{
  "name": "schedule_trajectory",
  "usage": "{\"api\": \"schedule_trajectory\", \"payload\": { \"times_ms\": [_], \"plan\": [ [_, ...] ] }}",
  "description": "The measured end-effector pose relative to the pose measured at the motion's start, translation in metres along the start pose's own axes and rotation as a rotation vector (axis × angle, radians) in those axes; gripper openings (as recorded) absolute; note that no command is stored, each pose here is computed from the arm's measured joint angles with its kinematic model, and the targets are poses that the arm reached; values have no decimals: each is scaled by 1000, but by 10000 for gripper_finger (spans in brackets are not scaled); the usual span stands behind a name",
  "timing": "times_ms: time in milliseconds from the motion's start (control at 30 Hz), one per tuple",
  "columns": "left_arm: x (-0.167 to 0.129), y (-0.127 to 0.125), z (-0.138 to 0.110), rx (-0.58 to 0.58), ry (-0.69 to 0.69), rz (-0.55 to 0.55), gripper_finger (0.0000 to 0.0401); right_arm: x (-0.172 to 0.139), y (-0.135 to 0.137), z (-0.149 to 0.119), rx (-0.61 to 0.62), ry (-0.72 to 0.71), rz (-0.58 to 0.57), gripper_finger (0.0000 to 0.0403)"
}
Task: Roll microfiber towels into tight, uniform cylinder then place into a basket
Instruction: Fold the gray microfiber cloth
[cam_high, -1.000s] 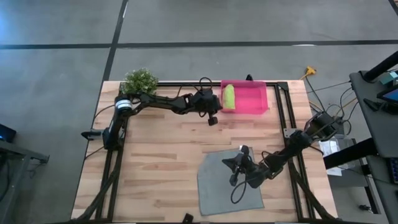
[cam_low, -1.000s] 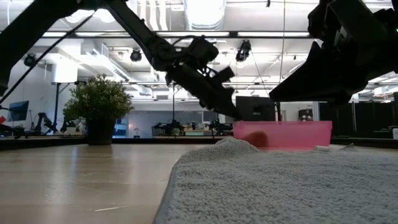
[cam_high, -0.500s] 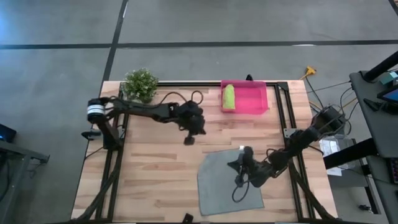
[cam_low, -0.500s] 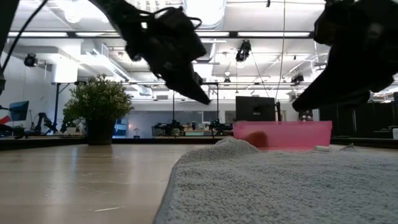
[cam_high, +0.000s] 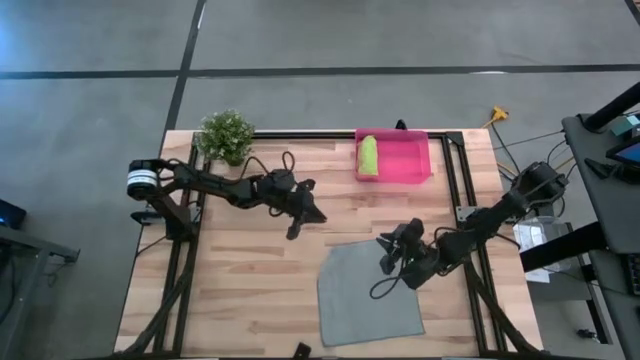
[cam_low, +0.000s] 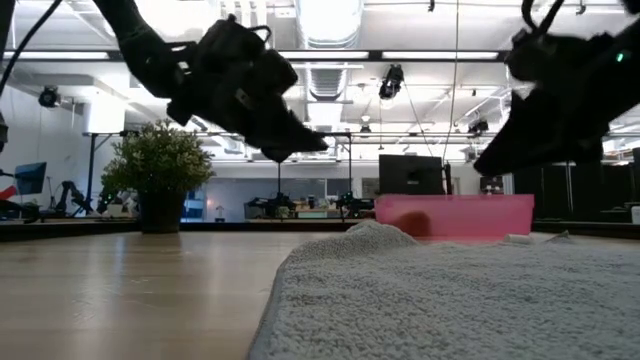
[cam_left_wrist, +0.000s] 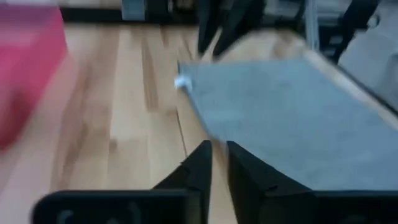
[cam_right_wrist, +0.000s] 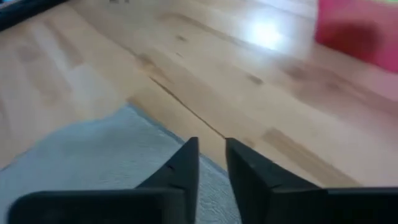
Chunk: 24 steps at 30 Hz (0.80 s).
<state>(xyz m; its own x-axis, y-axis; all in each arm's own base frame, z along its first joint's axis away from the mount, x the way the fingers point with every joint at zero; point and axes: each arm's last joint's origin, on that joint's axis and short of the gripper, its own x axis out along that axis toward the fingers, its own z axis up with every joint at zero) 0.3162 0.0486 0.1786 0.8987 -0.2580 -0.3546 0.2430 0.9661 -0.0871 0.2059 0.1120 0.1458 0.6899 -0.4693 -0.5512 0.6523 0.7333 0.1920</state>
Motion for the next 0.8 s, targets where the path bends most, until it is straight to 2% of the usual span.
{"api": "schedule_trajectory", "payload": {
  "times_ms": [133,300,433,800],
  "plan": [
    [1,-10,4,40,-102,-22,66,15,-4,-7,-4,-63,-93,137],
    [5,-21,2,149,-106,-55,96,33,-7,-16,-154,-134,-195,168],
    [5,-24,1,204,-123,-33,102,42,-8,-21,-152,-168,-229,170],
    [0,-19,5,206,-222,202,102,53,1,-21,-149,-270,-228,145]
  ]
}}
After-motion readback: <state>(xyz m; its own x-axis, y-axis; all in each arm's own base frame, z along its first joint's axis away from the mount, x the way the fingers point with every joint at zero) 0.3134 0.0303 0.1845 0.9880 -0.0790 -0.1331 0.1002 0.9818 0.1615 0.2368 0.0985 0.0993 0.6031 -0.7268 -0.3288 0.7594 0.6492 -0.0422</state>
